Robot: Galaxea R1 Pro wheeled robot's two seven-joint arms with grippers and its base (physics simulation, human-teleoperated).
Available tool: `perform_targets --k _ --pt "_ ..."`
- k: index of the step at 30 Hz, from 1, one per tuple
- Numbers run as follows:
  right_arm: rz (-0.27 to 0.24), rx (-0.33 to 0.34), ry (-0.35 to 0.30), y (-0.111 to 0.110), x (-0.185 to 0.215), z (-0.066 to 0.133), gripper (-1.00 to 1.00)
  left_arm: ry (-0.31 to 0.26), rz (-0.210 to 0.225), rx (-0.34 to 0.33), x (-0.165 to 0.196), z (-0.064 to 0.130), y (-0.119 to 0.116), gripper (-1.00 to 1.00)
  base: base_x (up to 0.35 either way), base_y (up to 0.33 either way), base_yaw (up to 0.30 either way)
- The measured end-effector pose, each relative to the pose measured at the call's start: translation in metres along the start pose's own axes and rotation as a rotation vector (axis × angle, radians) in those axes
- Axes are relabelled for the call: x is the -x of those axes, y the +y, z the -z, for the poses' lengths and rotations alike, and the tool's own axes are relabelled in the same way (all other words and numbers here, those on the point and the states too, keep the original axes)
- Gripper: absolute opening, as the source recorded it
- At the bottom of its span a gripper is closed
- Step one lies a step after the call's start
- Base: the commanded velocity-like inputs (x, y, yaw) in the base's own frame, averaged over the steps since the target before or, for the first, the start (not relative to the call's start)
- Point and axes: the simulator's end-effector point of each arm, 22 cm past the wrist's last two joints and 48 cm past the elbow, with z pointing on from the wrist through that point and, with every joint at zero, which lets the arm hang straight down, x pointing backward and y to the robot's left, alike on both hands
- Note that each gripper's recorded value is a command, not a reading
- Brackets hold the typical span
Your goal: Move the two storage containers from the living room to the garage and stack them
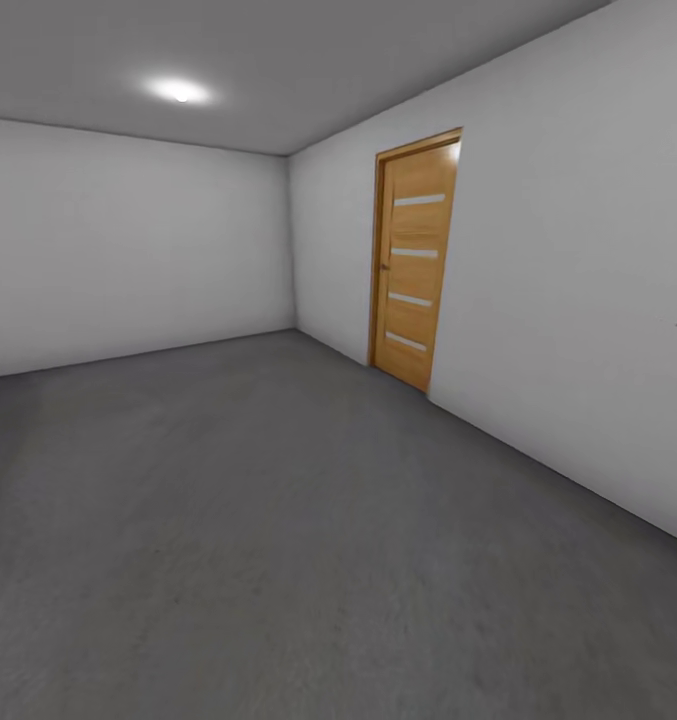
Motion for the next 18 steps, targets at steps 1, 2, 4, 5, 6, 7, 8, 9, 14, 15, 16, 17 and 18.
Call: perform_targets --k 1,2,4,5,6,7,8,9,14,15,16,17,18 --pt "0.0 0.0 0.0 0.0001 0.0001 0.0 1.0 0.001 -0.001 0.0 -0.0003 0.0 -0.0001 1.0 0.322 0.0 0.0" --pt "0.0 0.0 0.0 0.0001 0.0001 0.0 1.0 0.002 -0.001 0.0 -0.0005 0.0 -0.0001 1.0 0.322 0.0 0.0" --pt "0.0 0.0 -0.001 0.0001 0.0001 0.0 1.0 0.002 -0.002 0.0 -0.0003 0.0 0.0001 1.0 0.322 0.0 0.0" --pt "0.0 0.0 0.0 0.0001 0.0001 0.0 1.0 0.002 -0.003 0.0 -0.0003 0.0 0.0004 1.0 0.322 0.0 0.0" --pt "0.0 0.0 0.0 0.0001 0.0 0.0 1.0 0.002 -0.003 0.0 -0.0002 0.0 0.0005 1.0 0.322 0.0 0.0" --pt "-0.001 0.0 0.0 0.0001 0.0 0.0 1.0 0.002 -0.003 0.0 -0.0002 0.0 0.0004 1.0 0.322 0.0 0.0" --pt "-0.001 0.0 0.0 0.0001 0.0 0.0 1.0 0.001 -0.003 0.0 0.0 0.0 0.0005 1.0 0.322 0.0 0.0" --pt "-0.002 0.0 0.0 0.0005 0.0 0.0 1.0 0.001 -0.003 0.0 0.0003 0.0 0.0006 1.0 0.322 0.0 0.0" --pt "-0.006 0.0 0.001 0.0003 -0.0001 0.0 1.0 -0.001 -0.003 0.0 0.0005 0.0 0.0002 1.0 0.322 0.026 0.0" --pt "-0.006 0.0 0.001 0.0002 -0.0001 0.0 1.0 -0.001 -0.002 0.0 0.0006 0.0 0.0004 1.0 0.322 0.064 0.0" --pt "-0.006 0.0 0.001 0.0001 -0.0002 0.0 1.0 -0.001 -0.002 0.0 0.0007 0.0 0.0006 1.0 0.322 0.066 0.0" --pt "-0.006 0.0 0.001 0.0001 -0.0002 0.0 1.0 -0.001 -0.001 0.0 0.0007 0.0 0.0006 1.0 0.322 0.069 0.0" --pt "-0.005 0.0 0.001 0.0001 -0.0003 0.0 1.0 -0.001 -0.001 0.0 0.0007 0.0 0.0007 1.0 0.322 0.072 0.0"
